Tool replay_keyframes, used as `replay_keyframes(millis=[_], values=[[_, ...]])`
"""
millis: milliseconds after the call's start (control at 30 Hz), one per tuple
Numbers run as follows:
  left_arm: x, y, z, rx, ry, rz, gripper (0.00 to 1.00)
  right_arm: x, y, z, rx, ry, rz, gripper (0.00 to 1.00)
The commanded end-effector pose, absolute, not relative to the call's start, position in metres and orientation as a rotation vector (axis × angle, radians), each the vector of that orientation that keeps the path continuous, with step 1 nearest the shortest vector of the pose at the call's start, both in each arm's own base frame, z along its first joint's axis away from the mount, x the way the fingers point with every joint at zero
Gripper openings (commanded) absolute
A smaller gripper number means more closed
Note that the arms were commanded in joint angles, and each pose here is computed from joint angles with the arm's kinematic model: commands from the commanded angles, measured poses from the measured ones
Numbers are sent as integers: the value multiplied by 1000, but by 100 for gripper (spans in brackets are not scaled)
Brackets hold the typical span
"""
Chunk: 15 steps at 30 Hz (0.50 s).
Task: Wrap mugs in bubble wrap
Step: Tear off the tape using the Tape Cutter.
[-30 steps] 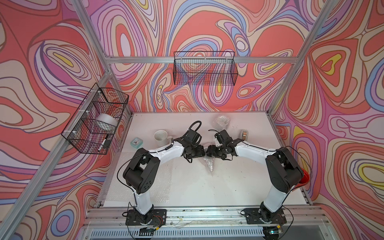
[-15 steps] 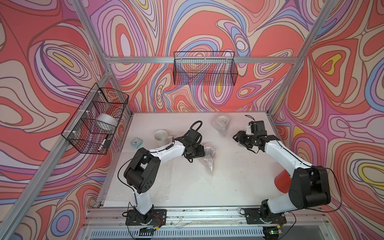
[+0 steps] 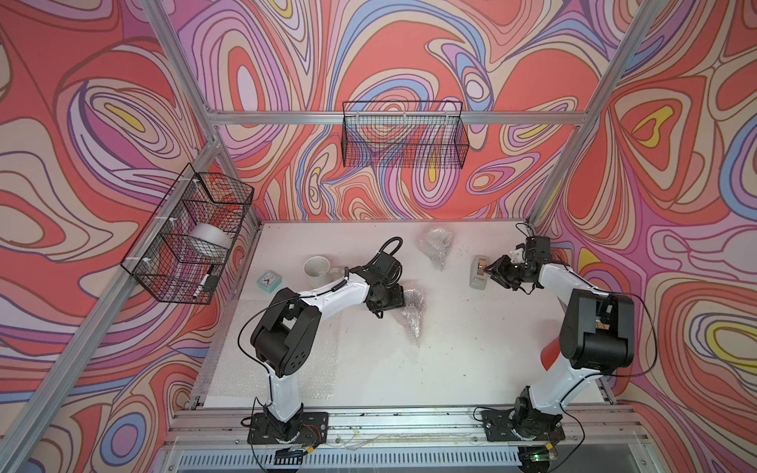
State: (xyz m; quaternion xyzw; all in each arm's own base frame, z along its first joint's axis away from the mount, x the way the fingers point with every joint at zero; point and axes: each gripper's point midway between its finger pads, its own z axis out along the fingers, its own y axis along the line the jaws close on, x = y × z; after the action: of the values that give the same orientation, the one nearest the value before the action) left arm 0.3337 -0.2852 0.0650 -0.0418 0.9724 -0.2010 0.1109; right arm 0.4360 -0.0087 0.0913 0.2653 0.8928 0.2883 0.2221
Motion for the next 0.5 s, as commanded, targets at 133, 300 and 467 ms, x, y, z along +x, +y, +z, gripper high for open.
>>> replay_keyframes(millis=[133, 300, 467], values=[[324, -270, 46, -174, 2938, -445, 65, 446, -7, 78, 699, 2477, 919, 38], [324, -271, 46, -177, 2941, -450, 65, 451, -2, 73, 665, 2470, 982, 38], [323, -270, 46, -178, 2944, -451, 64, 453, -1, 72, 643, 2465, 982, 37]])
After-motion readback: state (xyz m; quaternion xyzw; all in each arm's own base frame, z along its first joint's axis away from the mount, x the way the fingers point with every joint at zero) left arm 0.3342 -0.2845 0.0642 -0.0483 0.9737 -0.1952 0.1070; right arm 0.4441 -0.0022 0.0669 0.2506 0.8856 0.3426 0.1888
